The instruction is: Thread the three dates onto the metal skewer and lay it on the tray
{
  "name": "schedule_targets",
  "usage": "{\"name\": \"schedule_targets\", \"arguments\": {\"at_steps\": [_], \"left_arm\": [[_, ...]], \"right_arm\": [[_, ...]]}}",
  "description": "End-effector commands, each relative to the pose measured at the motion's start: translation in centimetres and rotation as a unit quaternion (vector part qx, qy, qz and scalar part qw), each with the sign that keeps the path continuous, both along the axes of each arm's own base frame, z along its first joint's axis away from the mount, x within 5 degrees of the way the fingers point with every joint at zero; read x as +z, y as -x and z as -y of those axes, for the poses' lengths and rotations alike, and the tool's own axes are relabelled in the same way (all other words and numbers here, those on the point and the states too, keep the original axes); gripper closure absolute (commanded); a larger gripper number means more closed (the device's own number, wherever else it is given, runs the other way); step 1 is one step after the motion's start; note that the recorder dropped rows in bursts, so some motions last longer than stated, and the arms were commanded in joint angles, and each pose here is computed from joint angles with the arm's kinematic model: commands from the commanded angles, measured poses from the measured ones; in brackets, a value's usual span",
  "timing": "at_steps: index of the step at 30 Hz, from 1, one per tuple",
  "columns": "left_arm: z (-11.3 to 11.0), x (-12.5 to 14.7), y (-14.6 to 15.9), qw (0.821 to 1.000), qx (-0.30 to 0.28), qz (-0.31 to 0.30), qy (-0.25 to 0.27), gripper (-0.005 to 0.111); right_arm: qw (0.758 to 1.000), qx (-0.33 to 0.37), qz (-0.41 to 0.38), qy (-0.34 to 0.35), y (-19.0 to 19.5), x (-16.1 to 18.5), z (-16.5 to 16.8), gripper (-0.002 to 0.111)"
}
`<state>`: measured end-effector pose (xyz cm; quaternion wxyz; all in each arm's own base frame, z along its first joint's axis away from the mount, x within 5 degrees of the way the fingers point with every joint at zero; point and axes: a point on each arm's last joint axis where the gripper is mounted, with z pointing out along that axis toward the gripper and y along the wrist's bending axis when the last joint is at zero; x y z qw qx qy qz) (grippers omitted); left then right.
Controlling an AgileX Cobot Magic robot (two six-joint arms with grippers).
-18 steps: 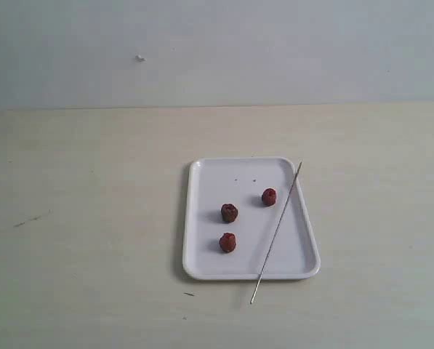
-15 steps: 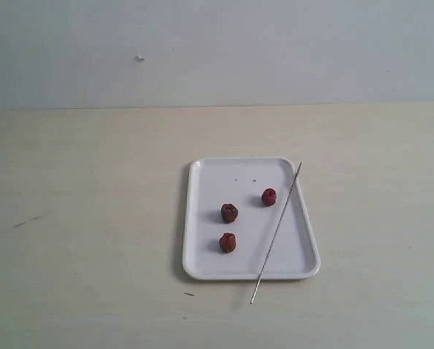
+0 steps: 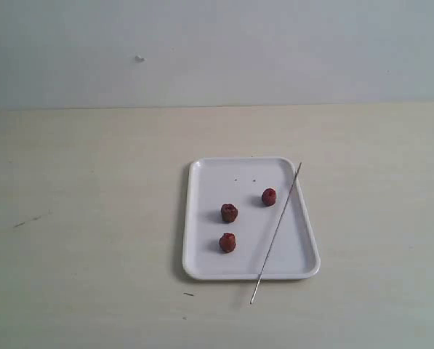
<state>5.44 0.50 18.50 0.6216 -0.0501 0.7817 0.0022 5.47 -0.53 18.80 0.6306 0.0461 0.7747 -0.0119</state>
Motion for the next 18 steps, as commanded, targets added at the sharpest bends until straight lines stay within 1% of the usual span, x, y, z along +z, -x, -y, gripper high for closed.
{"name": "schedule_targets", "arguments": {"at_steps": [1,14,15,16,17,18], "left_arm": [[0.0,0.1,0.0,1.0,0.001,0.006,0.001,0.107],[0.0,0.1,0.0,1.0,0.001,0.006,0.001,0.107],[0.0,0.1,0.0,1.0,0.0,0.005,-0.01,0.107],[-0.1,0.3,0.0,0.999,-0.004,0.013,-0.044,0.107],[-0.1,0.5,0.0,0.998,-0.006,0.025,-0.059,0.107],[0.1,1.3,-0.2,0.997,-0.007,0.075,0.004,0.107]], "right_arm": [[1.0,-0.002,0.004,0.004,0.0,-0.1,0.0,0.108],[1.0,-0.002,0.004,0.004,0.0,-0.1,0.0,0.108],[1.0,-0.002,0.004,0.004,0.0,-0.1,0.0,0.108],[1.0,-0.002,0.004,0.004,0.0,-0.1,0.0,0.108],[1.0,-0.002,0.004,0.003,0.0,-0.1,0.0,0.108],[1.0,-0.002,0.004,0.003,0.0,-0.1,0.0,0.108]]}}
